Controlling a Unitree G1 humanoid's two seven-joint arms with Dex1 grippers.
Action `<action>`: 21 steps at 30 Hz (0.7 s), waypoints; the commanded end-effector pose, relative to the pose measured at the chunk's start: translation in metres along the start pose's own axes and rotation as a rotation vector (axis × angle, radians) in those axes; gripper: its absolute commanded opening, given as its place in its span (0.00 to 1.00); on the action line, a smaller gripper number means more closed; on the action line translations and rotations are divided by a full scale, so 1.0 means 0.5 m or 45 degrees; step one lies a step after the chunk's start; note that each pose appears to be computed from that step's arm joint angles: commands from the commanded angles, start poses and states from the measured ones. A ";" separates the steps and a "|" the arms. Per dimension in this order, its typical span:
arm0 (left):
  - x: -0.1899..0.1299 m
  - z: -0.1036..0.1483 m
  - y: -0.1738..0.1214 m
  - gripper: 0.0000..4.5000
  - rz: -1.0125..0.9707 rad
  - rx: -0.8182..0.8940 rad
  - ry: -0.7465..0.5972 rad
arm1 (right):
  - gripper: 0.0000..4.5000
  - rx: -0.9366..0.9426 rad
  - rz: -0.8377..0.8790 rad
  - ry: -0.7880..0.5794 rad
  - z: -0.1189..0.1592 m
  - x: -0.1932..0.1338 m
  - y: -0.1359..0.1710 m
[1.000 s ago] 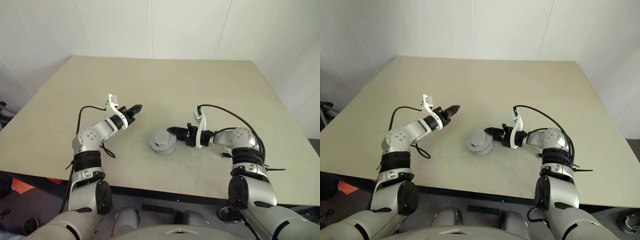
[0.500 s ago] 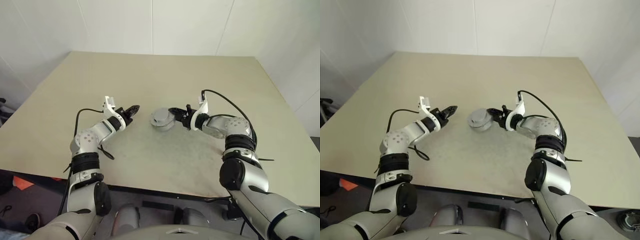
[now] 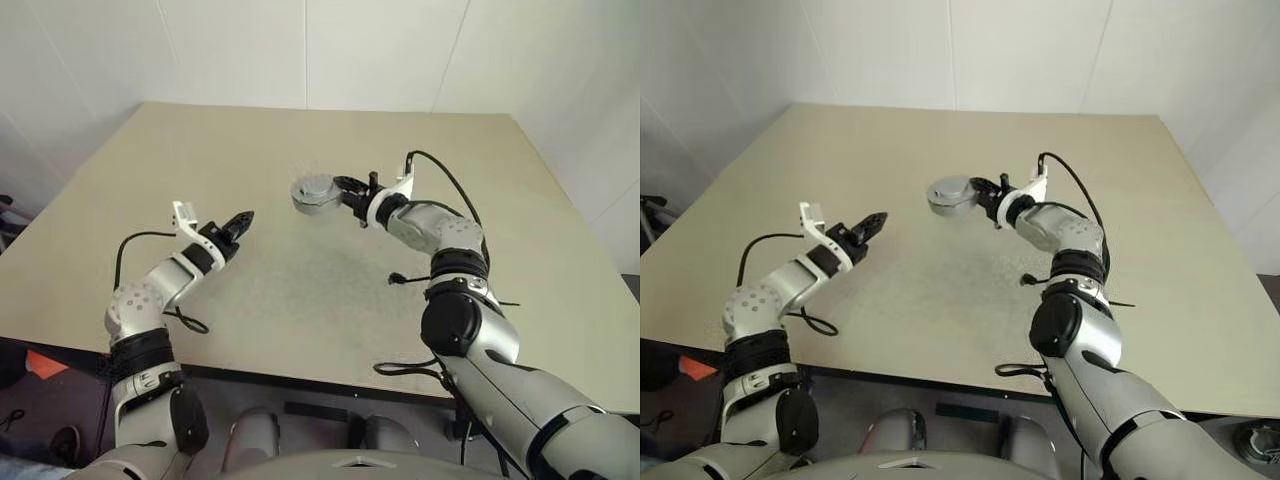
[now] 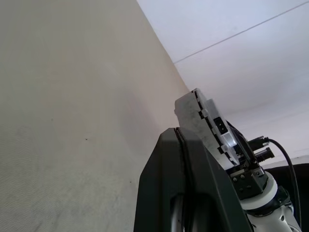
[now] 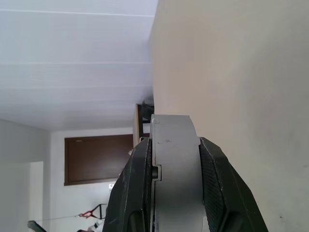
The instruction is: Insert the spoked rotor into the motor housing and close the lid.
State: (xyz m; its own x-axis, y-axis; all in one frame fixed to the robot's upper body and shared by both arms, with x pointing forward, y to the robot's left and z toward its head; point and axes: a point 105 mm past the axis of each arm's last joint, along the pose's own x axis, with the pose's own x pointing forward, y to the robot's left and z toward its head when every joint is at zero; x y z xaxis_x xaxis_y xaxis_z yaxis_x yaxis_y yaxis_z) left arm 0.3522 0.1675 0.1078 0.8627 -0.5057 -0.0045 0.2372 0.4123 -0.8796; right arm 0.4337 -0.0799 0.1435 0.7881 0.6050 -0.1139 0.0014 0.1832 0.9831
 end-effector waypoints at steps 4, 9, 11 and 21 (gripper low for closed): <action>-0.014 0.033 -0.039 0.52 -0.111 0.002 -0.114 | 0.27 -0.010 0.162 -0.016 0.010 0.008 0.085; -0.011 0.027 -0.048 0.90 -0.165 -0.105 -0.107 | 0.27 -0.022 0.161 0.008 0.005 0.007 0.086; -0.009 0.022 -0.064 0.99 -0.236 -0.203 -0.079 | 0.27 -0.029 0.170 0.021 0.002 0.006 0.090; 0.024 0.005 -0.095 0.99 -0.382 -0.445 0.007 | 0.27 -0.065 0.231 0.193 -0.062 -0.001 0.103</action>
State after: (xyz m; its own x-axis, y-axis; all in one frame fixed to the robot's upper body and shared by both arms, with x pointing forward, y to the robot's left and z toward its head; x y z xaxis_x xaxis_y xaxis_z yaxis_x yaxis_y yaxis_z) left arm 0.3505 0.1462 0.1351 0.7957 -0.5666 0.2142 0.2610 0.0015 -0.9653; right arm 0.4165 -0.0484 0.1622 0.6831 0.7281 -0.0565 -0.0765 0.1483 0.9860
